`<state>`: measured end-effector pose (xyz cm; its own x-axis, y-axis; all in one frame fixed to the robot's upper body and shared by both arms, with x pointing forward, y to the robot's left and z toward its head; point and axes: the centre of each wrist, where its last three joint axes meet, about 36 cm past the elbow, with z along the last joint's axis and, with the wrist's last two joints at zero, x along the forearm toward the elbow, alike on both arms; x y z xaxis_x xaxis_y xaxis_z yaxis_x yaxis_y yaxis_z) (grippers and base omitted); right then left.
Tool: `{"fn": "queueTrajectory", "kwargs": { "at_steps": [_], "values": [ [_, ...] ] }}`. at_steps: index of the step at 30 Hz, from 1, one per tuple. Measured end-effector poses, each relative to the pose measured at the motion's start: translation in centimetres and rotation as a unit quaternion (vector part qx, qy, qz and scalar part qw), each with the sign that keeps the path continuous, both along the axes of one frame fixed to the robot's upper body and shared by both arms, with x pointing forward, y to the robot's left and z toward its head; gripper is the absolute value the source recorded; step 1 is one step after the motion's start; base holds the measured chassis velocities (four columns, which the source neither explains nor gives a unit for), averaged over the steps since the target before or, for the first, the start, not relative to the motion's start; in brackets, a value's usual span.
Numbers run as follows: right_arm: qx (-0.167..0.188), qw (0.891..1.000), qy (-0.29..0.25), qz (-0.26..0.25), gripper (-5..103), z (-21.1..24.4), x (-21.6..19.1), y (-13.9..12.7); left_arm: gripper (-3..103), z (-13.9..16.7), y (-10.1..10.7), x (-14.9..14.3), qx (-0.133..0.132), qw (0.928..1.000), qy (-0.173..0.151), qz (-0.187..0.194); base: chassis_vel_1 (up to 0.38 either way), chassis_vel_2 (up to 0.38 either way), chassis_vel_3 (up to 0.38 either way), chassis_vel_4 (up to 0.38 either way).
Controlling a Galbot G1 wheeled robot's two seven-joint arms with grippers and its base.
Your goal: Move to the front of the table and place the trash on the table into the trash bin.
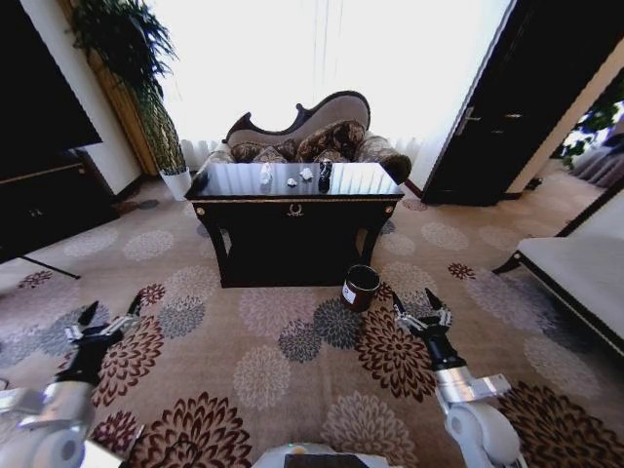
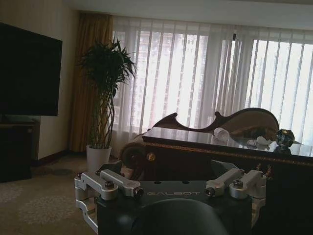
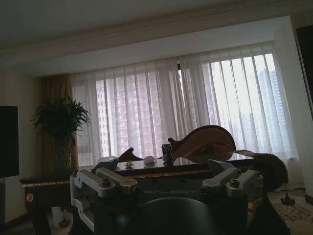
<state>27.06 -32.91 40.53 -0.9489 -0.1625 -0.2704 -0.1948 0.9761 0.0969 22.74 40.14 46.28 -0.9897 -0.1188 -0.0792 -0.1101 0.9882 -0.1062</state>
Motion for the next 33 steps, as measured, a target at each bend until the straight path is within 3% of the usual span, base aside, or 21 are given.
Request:
{"fn": "queueTrajectory", "kwargs": {
  "at_steps": [19, 26, 31, 33],
  "values": [
    [-0.004, 1.000, -0.005, 0.003, 100, 0.2, 0.7, -0.5, 100, 0.2, -0.8, -1.1, -0.004, 0.9999, -0.012, 0.004, 0.000, 0.000, 0.000, 0.000],
    [-0.020, 1.000, -0.009, -0.002, 100, 0.7, 0.7, -1.5, 100, 0.3, -0.9, -0.9, -0.005, 0.9997, -0.019, -0.011, 0.000, 0.000, 0.000, 0.000],
    [-0.056, 0.998, -0.010, -0.001, 100, 1.1, 0.7, -3.0, 100, -0.3, -1.8, -0.7, 0.015, 0.9991, -0.018, -0.035, 0.000, 0.000, 0.000, 0.000],
    [-0.090, 0.996, -0.004, -0.002, 100, 1.3, 0.4, -4.6, 100, -0.6, -1.9, -0.6, 0.013, 0.9991, -0.019, -0.037, 0.000, 0.000, 0.000, 0.000]
  ]
}}
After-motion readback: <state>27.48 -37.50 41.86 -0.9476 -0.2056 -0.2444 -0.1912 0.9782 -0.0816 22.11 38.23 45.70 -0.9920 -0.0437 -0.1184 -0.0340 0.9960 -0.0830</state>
